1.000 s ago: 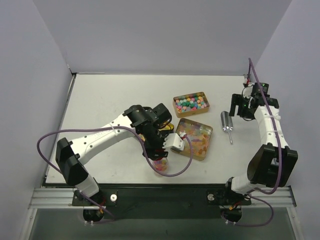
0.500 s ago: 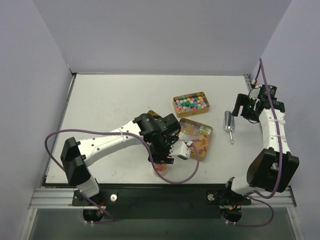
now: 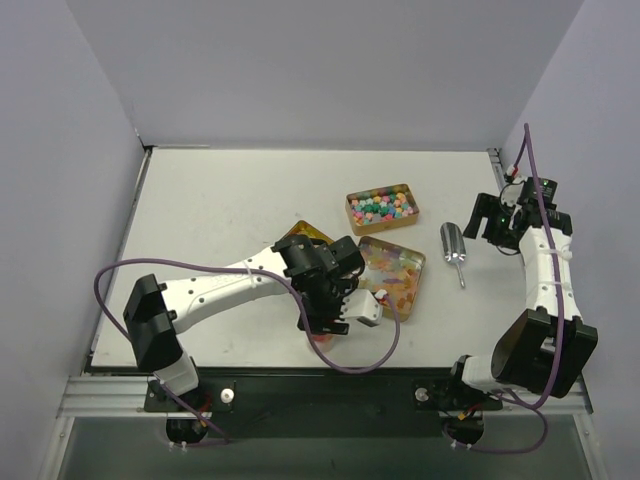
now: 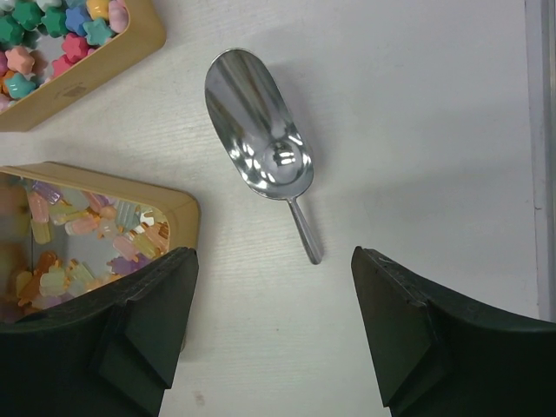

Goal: Pack the candies
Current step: Close the bottle lid on the packing bottle, then screw the box lid onto the packing bottle.

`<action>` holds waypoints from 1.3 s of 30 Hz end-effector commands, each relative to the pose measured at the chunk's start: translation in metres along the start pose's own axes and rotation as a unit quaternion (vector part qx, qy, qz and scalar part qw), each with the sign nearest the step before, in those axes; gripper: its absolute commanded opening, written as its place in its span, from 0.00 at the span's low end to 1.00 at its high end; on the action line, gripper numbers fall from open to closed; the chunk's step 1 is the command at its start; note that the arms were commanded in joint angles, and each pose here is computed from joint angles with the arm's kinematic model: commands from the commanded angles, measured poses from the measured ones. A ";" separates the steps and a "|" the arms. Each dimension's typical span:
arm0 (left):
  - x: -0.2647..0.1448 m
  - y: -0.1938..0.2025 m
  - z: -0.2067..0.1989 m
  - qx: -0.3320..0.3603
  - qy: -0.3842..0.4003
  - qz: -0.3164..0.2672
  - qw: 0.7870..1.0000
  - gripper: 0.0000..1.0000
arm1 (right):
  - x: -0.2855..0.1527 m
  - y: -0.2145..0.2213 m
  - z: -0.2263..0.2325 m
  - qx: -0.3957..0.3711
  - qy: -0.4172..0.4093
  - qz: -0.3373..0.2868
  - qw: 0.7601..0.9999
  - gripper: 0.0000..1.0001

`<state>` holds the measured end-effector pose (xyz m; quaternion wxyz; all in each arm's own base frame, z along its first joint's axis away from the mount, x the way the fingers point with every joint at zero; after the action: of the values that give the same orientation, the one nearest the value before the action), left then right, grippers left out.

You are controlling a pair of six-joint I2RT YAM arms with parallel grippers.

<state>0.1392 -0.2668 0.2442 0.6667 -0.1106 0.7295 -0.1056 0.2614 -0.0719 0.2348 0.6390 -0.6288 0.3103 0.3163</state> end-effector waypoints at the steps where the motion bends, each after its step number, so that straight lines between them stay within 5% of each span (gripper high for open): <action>1: 0.007 -0.009 0.000 0.000 -0.004 -0.014 1.000 0.72 | -0.012 0.001 0.002 0.013 -0.007 -0.012 1.000 0.73; 10: 0.013 -0.011 -0.001 -0.006 0.001 -0.010 1.000 0.74 | -0.010 0.007 0.002 0.020 -0.016 -0.009 1.000 0.73; 13: 0.009 -0.011 -0.002 -0.011 -0.006 -0.020 1.000 0.84 | -0.009 0.006 0.003 0.020 -0.018 -0.009 1.000 0.73; 14: 0.003 -0.011 -0.003 -0.008 -0.008 -0.031 0.999 0.97 | -0.010 0.006 0.002 0.020 -0.018 -0.010 1.000 0.73; 21: -0.051 0.000 -0.013 0.062 -0.027 -0.129 0.989 0.97 | -0.016 -0.003 -0.001 0.015 -0.012 -0.013 1.000 0.73; 25: -0.054 0.050 -0.010 0.012 -0.055 -0.187 0.981 0.97 | -0.022 -0.009 -0.001 0.007 -0.013 -0.013 1.000 0.73; 27: -0.067 0.064 -0.007 -0.073 -0.090 -0.295 0.949 0.97 | -0.026 -0.014 -0.002 0.002 -0.009 -0.019 1.000 0.73; 29: -0.056 0.092 -0.004 -0.150 -0.107 -0.341 0.922 0.98 | -0.030 -0.014 -0.001 -0.004 -0.010 -0.018 1.000 0.73; 30: -0.057 0.088 0.000 -0.198 -0.124 -0.389 0.891 0.98 | -0.031 -0.015 -0.001 -0.007 -0.010 -0.018 1.000 0.73; 33: -0.034 0.102 -0.001 -0.247 -0.153 -0.455 0.842 0.98 | -0.033 -0.015 -0.001 -0.022 -0.021 -0.010 0.999 0.73; 39: 0.028 0.115 -0.003 -0.304 -0.153 -0.472 0.813 0.97 | -0.029 -0.020 -0.004 -0.043 -0.023 0.019 0.999 0.73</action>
<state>0.1183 -0.1406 0.1765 0.6198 -0.5535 0.5379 -0.1419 0.2560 -0.0753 0.2648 0.6271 -0.6403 0.2937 0.3323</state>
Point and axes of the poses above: each gripper's point midway between its finger pads, its own x axis out along the fingers, its own z axis along the line the jaws close on, y = z × x, the point moved 10 cm from there along -x, back along the fingers, and after that the axes turned 13 degrees about -x, right-handed, at the moved point
